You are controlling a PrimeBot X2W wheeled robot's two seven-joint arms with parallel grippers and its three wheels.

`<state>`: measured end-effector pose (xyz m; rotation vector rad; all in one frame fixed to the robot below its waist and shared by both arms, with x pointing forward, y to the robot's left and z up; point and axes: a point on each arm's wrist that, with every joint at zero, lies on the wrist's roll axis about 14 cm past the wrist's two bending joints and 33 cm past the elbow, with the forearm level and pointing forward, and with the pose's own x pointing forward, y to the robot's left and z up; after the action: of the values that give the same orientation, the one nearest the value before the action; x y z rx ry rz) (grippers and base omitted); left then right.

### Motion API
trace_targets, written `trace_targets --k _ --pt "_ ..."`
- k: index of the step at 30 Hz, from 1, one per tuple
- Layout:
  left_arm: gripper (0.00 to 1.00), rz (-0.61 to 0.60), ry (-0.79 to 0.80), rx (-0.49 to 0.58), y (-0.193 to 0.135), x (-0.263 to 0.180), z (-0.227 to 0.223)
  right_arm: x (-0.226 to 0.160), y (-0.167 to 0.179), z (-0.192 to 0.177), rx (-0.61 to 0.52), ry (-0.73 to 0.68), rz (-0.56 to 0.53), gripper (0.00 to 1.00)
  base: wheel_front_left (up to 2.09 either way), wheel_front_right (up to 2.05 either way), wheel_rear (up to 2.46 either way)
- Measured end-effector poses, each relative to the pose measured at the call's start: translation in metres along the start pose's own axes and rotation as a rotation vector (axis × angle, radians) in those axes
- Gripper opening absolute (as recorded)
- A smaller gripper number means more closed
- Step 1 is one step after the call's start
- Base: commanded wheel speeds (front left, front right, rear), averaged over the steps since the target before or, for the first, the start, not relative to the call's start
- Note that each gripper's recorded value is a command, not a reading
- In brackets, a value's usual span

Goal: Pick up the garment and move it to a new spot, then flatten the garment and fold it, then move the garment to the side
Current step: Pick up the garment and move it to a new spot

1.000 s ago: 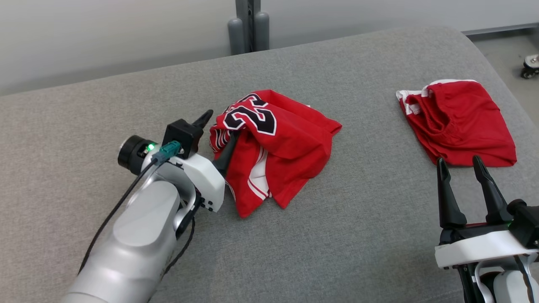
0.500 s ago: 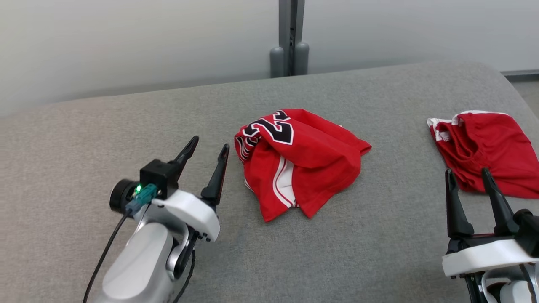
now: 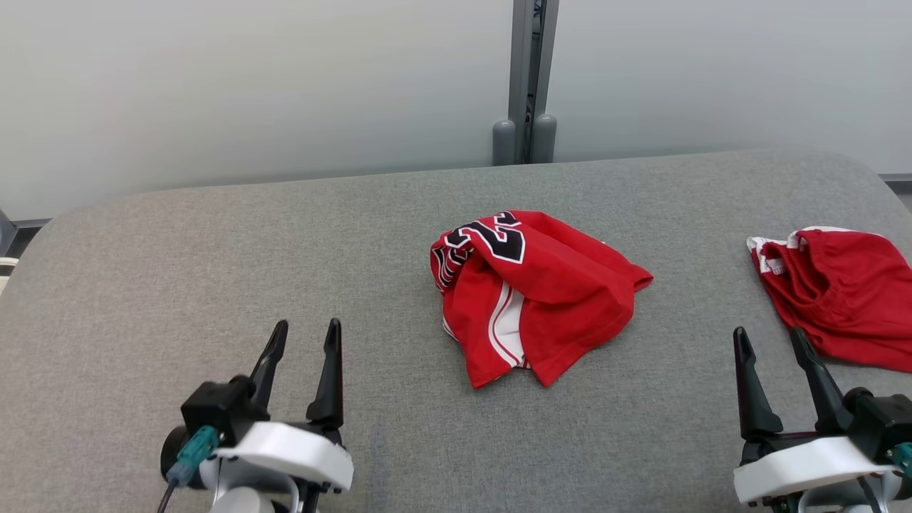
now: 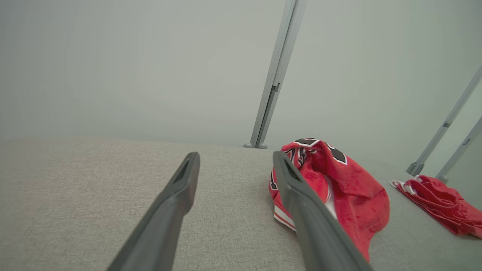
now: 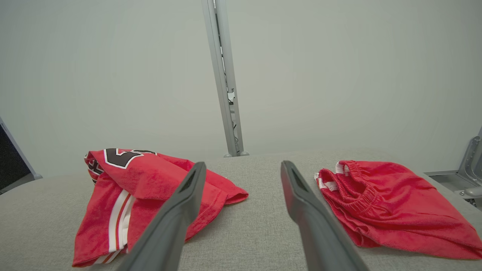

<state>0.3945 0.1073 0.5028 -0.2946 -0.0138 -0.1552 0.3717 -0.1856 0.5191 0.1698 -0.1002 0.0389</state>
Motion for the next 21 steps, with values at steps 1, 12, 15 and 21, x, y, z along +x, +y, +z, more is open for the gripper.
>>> trace_targets --k 1,12,15,21 --pt "1.0 0.015 -0.005 -0.001 0.003 -0.004 0.001 -0.002 0.0 -0.002 0.0 0.003 0.0 1.0 0.0 0.0 0.0" --pt "1.0 0.125 -0.005 0.015 0.028 -0.035 -0.004 -0.004 0.009 -0.008 0.004 0.014 0.025 1.0 0.0 0.0 0.0" --pt "1.0 0.134 0.0 0.019 0.031 -0.038 -0.006 -0.004 0.011 -0.009 0.006 0.016 0.031 1.0 0.0 0.0 0.0" --pt "1.0 0.14 0.004 0.022 0.032 -0.039 -0.007 -0.004 0.013 -0.009 0.006 0.017 0.037 1.0 0.0 0.0 0.0"
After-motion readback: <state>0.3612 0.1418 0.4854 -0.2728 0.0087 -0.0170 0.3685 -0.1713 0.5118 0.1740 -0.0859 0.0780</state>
